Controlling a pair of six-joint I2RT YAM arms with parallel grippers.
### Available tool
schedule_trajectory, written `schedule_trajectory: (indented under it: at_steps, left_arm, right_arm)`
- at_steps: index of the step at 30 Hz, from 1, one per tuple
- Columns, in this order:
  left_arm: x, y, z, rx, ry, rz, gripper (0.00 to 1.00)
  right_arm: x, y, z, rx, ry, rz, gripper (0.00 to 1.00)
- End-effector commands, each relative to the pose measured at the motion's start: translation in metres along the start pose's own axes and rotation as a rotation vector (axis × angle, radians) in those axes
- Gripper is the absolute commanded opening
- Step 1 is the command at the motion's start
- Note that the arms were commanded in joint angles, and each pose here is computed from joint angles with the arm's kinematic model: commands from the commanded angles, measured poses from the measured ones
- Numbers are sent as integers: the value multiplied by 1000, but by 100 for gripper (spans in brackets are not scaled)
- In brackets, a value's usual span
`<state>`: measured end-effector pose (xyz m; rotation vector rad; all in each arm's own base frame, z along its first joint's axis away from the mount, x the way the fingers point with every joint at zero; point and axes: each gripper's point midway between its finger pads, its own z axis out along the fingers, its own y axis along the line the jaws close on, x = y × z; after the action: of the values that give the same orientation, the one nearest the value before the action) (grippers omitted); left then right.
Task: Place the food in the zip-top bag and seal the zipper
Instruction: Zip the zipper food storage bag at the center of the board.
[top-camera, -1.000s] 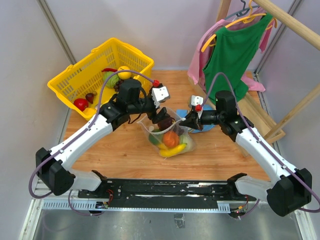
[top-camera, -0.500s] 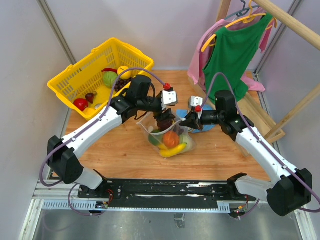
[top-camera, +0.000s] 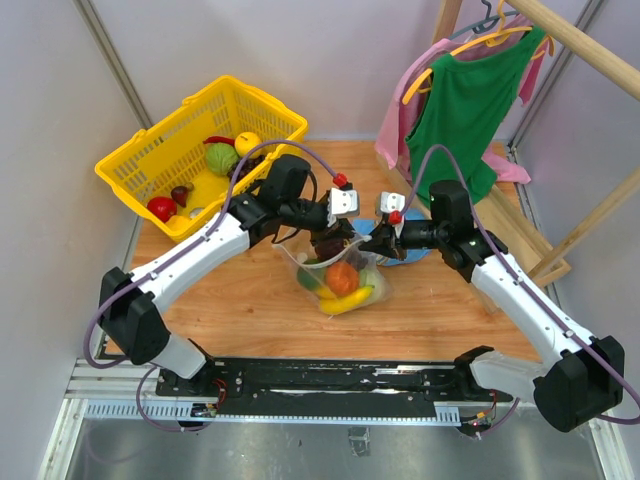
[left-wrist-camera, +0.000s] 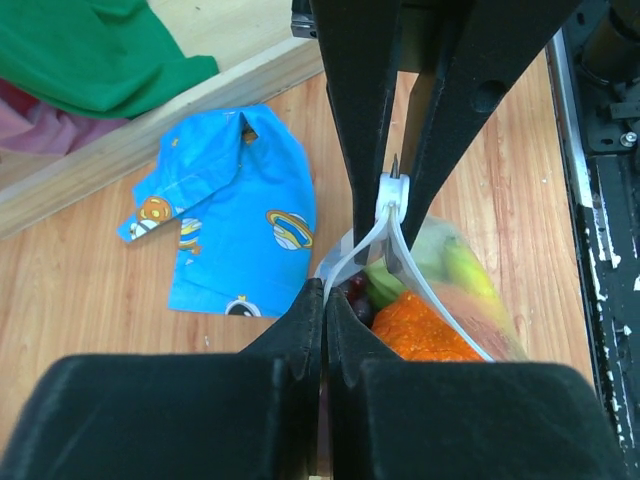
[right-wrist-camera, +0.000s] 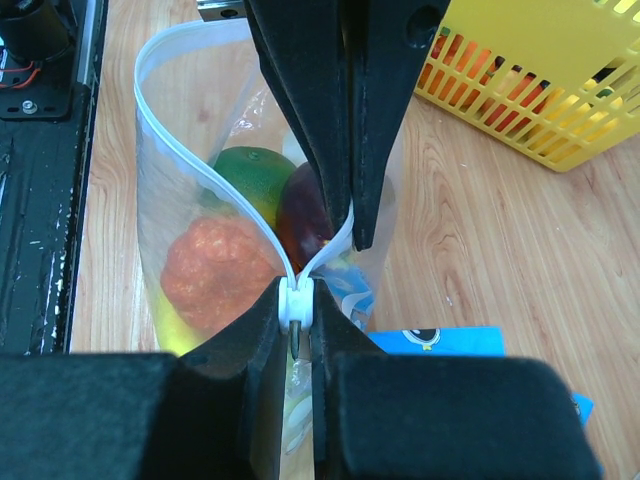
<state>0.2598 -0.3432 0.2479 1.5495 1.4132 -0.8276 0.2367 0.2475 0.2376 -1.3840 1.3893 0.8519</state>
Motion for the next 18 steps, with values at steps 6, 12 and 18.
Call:
schedule_trajectory:
  at_steps: [6,12,18]
  left_arm:
    - [-27,-3,-21,-79,-66,-12,0]
    - [-33,-9,-32,-123,-114,-6,0]
    - [-37,-9,-36,-149,-145,-12,0]
  right_arm:
    - [-22,-5,1,18,-64,-44,21]
    - [-25,-3,2,11,-105,-34,32]
    - [-25,1,5,-19,-125,-35,33]
